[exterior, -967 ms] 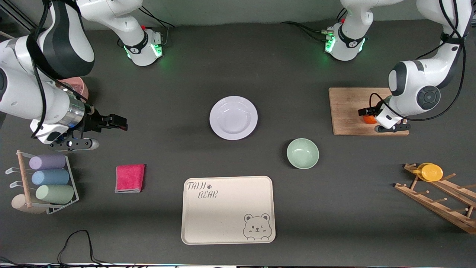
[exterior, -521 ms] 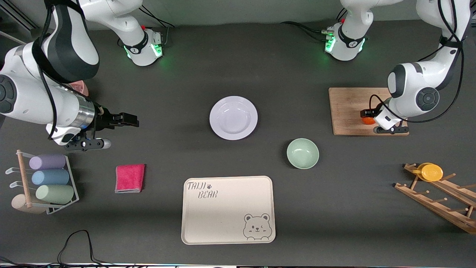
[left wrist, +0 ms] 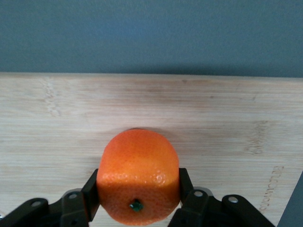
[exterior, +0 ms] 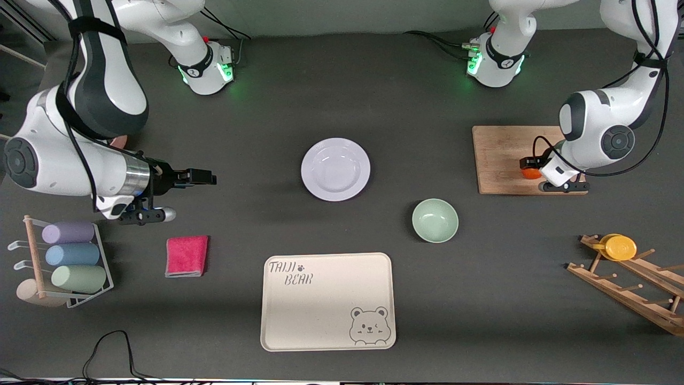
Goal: Place orange and plate with both arms
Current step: 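Close the left gripper on the orange and lift it off the board, then carry the orange with the left gripper over the white plate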
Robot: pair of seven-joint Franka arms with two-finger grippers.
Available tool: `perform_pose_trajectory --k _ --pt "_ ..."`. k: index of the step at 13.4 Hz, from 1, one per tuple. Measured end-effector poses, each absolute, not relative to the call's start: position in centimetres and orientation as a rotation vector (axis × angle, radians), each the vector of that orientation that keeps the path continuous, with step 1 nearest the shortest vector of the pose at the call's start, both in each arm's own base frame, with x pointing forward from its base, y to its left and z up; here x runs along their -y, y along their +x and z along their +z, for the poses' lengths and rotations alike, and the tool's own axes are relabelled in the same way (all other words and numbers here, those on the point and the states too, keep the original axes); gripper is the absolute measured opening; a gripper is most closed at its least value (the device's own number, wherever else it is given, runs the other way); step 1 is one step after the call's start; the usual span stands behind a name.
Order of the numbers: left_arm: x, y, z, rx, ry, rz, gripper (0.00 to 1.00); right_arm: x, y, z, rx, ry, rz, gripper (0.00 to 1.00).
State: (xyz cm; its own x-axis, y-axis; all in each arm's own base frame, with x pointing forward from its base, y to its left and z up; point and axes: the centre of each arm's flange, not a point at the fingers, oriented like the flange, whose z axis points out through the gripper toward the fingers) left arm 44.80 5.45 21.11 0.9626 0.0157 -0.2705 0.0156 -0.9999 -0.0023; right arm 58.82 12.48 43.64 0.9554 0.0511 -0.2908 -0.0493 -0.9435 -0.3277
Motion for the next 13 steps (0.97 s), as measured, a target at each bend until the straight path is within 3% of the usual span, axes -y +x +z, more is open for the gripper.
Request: perform_pose_trajectory --k 4,8,13 --pt "-5.6 48.6 27.8 0.021 -3.1 0.487 0.67 -9.8 59.2 39.9 -0.086 -2.653 0.479 1.0" --pt "-5.7 53.1 40.0 0.024 -3.091 0.496 0.67 -10.1 59.1 39.0 -0.098 -2.608 0.496 1.0" --pt "-2.7 54.8 54.4 -0.022 -3.078 0.497 0.67 -9.9 58.6 37.3 -0.101 -2.545 0.51 1.0"
